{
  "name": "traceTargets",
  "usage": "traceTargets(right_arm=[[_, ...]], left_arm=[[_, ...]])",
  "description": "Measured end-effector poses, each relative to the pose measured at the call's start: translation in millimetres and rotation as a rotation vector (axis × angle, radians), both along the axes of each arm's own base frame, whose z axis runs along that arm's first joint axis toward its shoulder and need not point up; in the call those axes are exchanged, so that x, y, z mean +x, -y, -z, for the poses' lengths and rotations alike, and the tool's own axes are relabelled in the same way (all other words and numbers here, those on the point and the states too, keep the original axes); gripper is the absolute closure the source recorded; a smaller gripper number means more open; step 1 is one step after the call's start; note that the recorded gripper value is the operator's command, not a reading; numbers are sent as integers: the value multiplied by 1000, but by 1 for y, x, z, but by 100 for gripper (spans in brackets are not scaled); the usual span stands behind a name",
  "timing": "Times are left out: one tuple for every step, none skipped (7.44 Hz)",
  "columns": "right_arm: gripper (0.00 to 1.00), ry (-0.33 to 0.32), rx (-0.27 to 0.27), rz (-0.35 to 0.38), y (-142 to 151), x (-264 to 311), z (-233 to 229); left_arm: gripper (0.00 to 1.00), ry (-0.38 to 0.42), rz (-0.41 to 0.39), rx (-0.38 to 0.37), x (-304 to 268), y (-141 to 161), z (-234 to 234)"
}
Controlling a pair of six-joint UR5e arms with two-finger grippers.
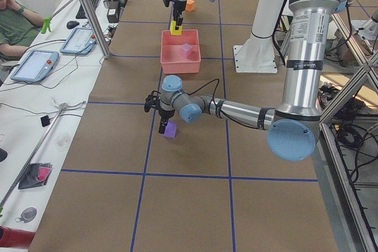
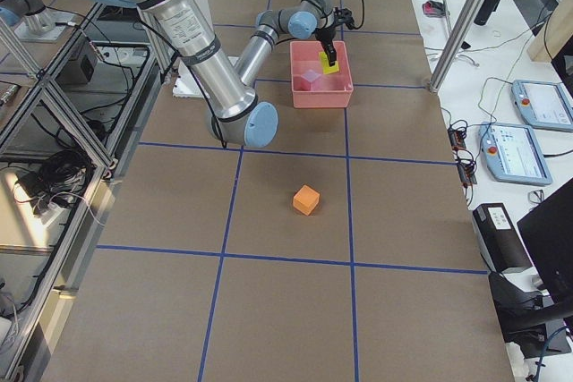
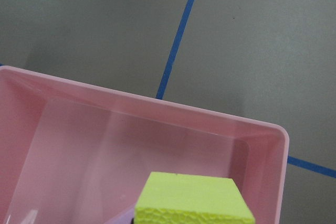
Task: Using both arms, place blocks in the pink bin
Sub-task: 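Lower the yellow cube into the bin and open the right gripper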
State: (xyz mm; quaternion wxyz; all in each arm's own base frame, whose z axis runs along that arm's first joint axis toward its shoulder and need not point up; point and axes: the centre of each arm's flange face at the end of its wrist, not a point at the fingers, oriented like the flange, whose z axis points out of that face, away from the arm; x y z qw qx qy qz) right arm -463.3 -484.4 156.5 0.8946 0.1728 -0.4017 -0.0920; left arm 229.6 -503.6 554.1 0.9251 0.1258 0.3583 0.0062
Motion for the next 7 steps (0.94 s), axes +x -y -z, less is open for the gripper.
traceTargets(right_arm=[[100,-7,-2,3,2,-3,-3],[100,-14,-2,8,3,-6,-5],[100,-19,-2,14,3,-8,-7],[100,-23,-2,19,2,-10,-9],[100,-26,-5,25,0,-14,-11],[100,-30,-8,32,-2,-18,-13],[100,-34,-11,38,-5,-22,-15]], left_arm=[[0,-1,2,-3,1,0,-1],[0,-2,4,-6,1,0,-1],[0,-3,8,-10,1,0,0],[0,-6,15,-16,1,0,0],[0,-7,23,-27,2,-1,-1],[0,-10,35,-44,3,-1,-4],[0,-13,47,-60,5,-1,-5]])
